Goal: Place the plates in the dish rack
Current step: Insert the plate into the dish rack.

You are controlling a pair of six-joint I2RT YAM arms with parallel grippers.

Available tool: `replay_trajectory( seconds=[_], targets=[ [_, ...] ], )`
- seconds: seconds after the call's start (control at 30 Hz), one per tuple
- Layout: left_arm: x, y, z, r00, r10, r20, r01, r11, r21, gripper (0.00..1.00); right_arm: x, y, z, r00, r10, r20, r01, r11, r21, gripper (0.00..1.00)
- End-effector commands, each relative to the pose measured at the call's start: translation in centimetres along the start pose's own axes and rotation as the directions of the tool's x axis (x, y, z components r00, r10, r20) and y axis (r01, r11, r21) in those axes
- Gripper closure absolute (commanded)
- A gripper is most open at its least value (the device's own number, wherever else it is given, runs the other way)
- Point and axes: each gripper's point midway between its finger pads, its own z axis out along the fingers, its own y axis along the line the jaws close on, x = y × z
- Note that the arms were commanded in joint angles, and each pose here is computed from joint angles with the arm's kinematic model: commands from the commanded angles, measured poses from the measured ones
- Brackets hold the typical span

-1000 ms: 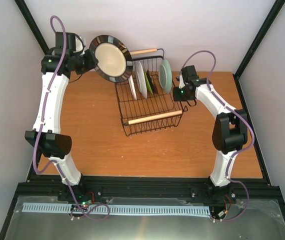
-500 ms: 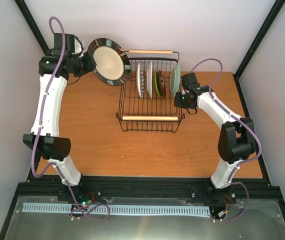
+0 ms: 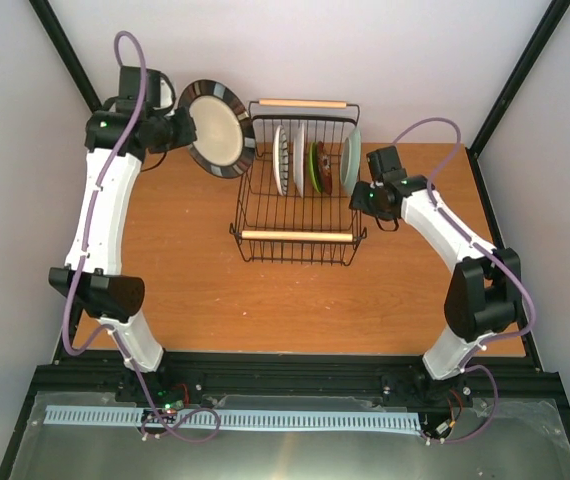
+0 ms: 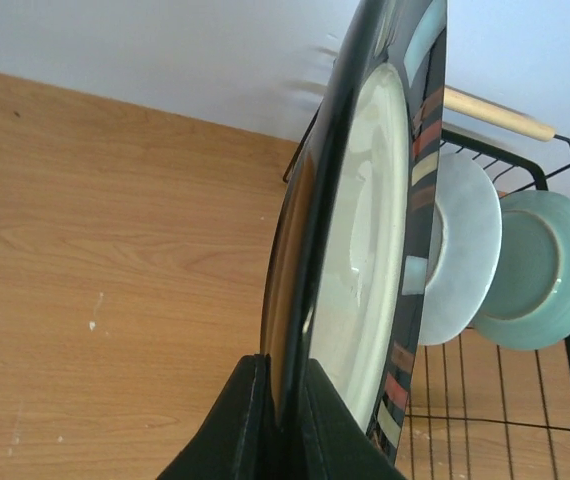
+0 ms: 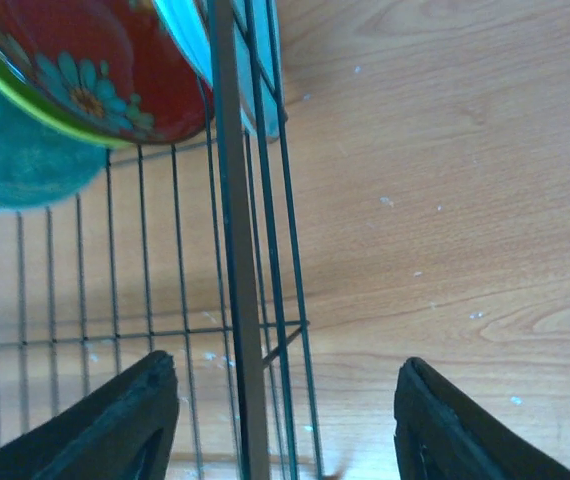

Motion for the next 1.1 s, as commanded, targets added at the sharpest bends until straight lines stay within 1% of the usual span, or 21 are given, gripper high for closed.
replay_trajectory(
  seconds=[0.0,0.1,0.2,0.37,0.5,0.73,0.9,1.07],
  targets=[
    [-4.9,-4.2,-2.5,0.961,0.13,0.243,-0.138,0.99,0.017,0.99,-2.1,-0.1,-2.8,0.993,0.005,0.117,-0.005,1.0,-0.003,0.33],
    [-5.1,-5.2,-1.3,0.946,0.173,0.274,-0.176,0.984,-0.011,0.99,-2.7,-0.2,-4.0,0.987,-0.008,0.159,0.008,1.0,-0.002,0.2],
    [-5.6,-5.6,-0.4,0.93,0.22,0.295,-0.206,0.975,-0.08,0.99,-3.0,-0.6,-4.9,0.983,-0.024,0.184,0.021,1.0,0.018,0.01],
    [-6.4,-6.0,1.0,0.903,0.28,0.325,-0.234,0.957,-0.173,0.99,-3.3,-1.4,-6.7,0.969,-0.044,0.243,0.034,0.998,0.046,0.0],
    [-6.9,-6.3,2.1,0.9,0.284,0.332,-0.225,0.953,-0.205,0.99,-3.4,-2.0,-7.6,0.96,-0.055,0.274,0.04,0.997,0.06,0.0],
    [-6.7,-6.9,4.1,0.901,0.279,0.332,-0.202,0.947,-0.249,0.99,-3.2,-3.0,-7.8,0.957,-0.073,0.279,0.049,0.994,0.093,0.0],
    [-6.0,-7.2,5.6,0.914,0.259,0.311,-0.191,0.954,-0.233,0.99,-3.2,-3.6,-7.4,0.96,-0.074,0.27,0.046,0.993,0.108,0.0],
    [-5.5,-7.9,6.5,0.909,0.283,0.307,-0.212,0.947,-0.243,0.99,-3.3,-4.0,-6.8,0.963,-0.072,0.26,0.045,0.993,0.111,0.0]
  ],
)
